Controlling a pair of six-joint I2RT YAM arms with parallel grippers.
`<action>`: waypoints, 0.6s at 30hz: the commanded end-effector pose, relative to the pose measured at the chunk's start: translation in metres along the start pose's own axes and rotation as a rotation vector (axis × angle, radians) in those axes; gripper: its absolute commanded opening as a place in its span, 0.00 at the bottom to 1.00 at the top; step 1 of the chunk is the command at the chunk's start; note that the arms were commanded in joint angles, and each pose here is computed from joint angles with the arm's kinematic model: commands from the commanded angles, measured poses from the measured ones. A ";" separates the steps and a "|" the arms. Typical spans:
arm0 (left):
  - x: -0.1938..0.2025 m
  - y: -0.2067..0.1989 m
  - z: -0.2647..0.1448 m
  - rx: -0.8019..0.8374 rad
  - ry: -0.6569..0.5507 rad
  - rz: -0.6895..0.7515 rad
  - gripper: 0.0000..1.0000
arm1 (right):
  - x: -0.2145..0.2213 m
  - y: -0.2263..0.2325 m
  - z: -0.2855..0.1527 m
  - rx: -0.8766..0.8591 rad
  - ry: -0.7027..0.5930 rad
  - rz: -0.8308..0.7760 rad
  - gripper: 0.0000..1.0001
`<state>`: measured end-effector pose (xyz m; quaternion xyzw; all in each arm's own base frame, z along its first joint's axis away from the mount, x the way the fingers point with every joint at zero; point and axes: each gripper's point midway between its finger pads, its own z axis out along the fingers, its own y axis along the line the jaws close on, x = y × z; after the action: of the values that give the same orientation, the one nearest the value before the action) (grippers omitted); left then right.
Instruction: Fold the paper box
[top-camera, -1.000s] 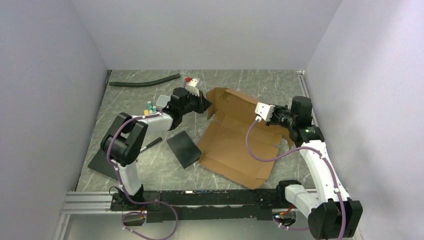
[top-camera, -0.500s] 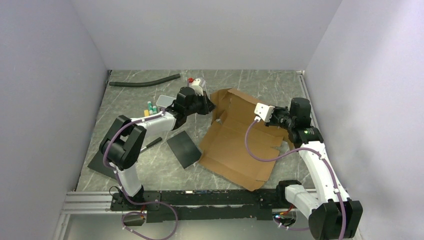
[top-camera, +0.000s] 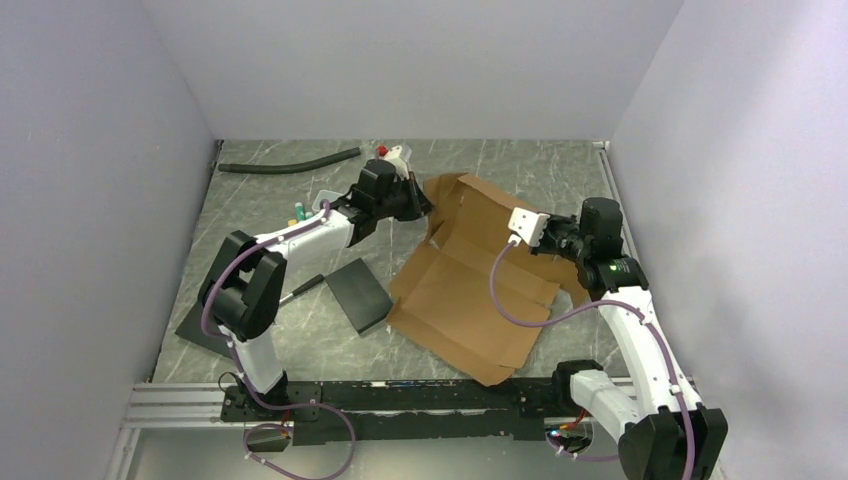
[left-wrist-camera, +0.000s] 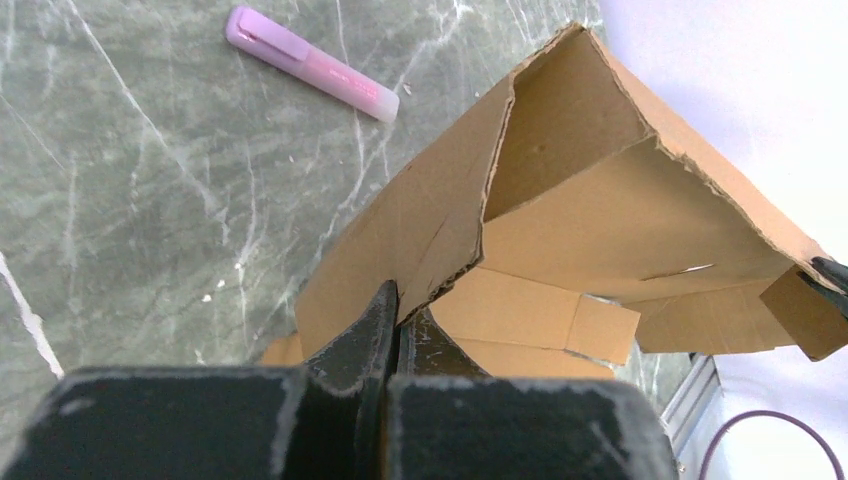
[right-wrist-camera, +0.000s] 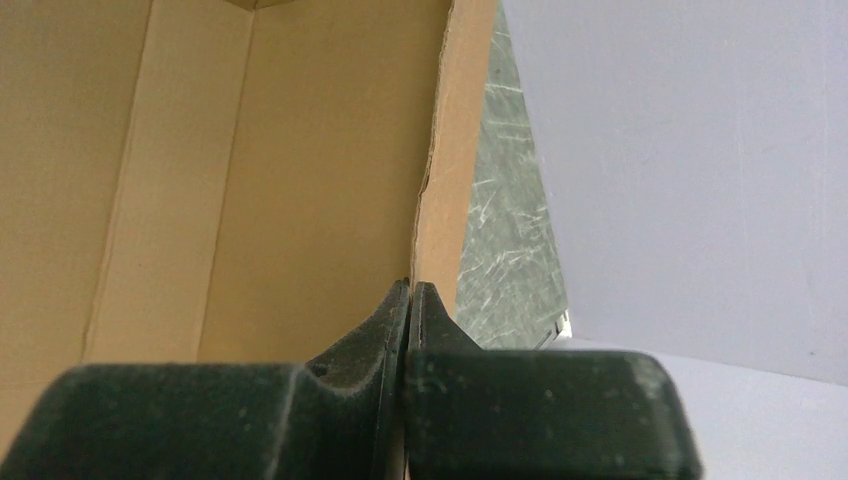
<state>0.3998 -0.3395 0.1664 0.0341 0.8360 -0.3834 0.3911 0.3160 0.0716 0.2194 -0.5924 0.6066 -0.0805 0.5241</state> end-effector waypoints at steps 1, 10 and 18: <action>-0.025 -0.053 -0.010 0.161 -0.040 -0.085 0.00 | -0.018 0.022 0.001 -0.082 -0.067 0.053 0.00; 0.000 -0.048 -0.012 0.096 -0.005 -0.134 0.00 | -0.023 0.029 0.002 -0.112 -0.084 0.063 0.00; 0.028 -0.044 -0.014 0.059 -0.018 -0.175 0.00 | -0.027 0.044 -0.001 -0.207 -0.048 -0.010 0.00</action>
<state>0.3679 -0.3524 0.1539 -0.0150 0.8459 -0.4005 0.3520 0.3039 0.0801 0.2088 -0.6059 0.6171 -0.0643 0.4980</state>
